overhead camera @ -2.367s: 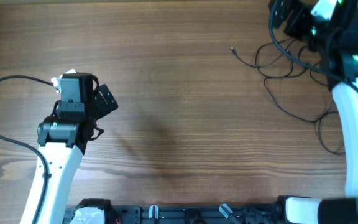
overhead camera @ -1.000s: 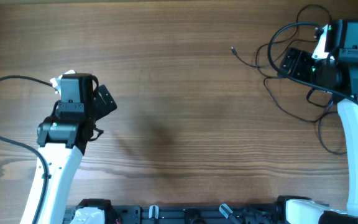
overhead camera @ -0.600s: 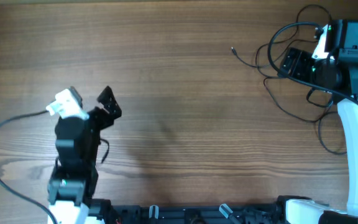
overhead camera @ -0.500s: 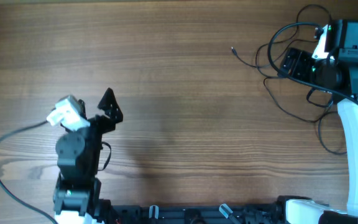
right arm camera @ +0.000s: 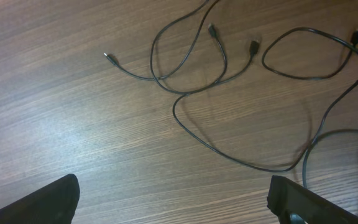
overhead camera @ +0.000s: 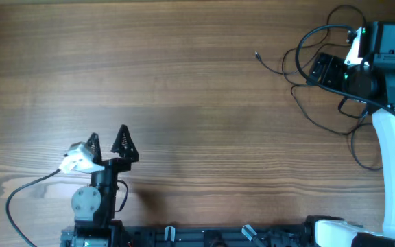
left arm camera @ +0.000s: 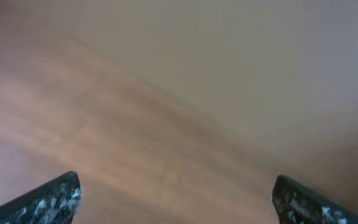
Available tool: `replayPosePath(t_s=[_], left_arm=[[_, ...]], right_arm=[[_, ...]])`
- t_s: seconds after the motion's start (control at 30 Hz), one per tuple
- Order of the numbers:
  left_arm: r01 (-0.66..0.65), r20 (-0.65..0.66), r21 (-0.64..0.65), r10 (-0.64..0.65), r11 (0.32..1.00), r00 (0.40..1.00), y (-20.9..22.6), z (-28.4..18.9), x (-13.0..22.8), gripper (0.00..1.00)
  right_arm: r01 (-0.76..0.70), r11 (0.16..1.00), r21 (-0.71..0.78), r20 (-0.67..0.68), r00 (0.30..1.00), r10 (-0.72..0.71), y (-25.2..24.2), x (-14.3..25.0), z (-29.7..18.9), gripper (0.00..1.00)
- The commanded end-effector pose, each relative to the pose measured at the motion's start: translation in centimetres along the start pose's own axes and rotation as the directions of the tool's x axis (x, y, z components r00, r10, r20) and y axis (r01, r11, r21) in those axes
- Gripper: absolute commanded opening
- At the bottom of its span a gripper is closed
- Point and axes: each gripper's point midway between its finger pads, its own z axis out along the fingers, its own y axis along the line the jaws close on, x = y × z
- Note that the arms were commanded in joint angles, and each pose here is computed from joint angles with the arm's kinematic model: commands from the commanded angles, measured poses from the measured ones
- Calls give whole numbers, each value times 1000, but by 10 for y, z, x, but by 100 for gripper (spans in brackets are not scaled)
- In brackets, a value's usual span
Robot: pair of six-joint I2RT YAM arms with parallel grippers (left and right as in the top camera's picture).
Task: Untangle cables
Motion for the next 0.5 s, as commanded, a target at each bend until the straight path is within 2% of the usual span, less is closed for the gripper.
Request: replayPosePath(t_s=[0.0, 0.47], left_arm=[[-81, -22, 14, 81, 997, 996, -1, -1, 5, 100], [-102, -22, 18, 102, 995, 994, -1, -1, 5, 100]], right_arm=[[18, 1000, 16, 3, 1000, -18, -2, 0, 1, 100], [19, 1000, 16, 3, 1000, -19, -2, 0, 1, 100]])
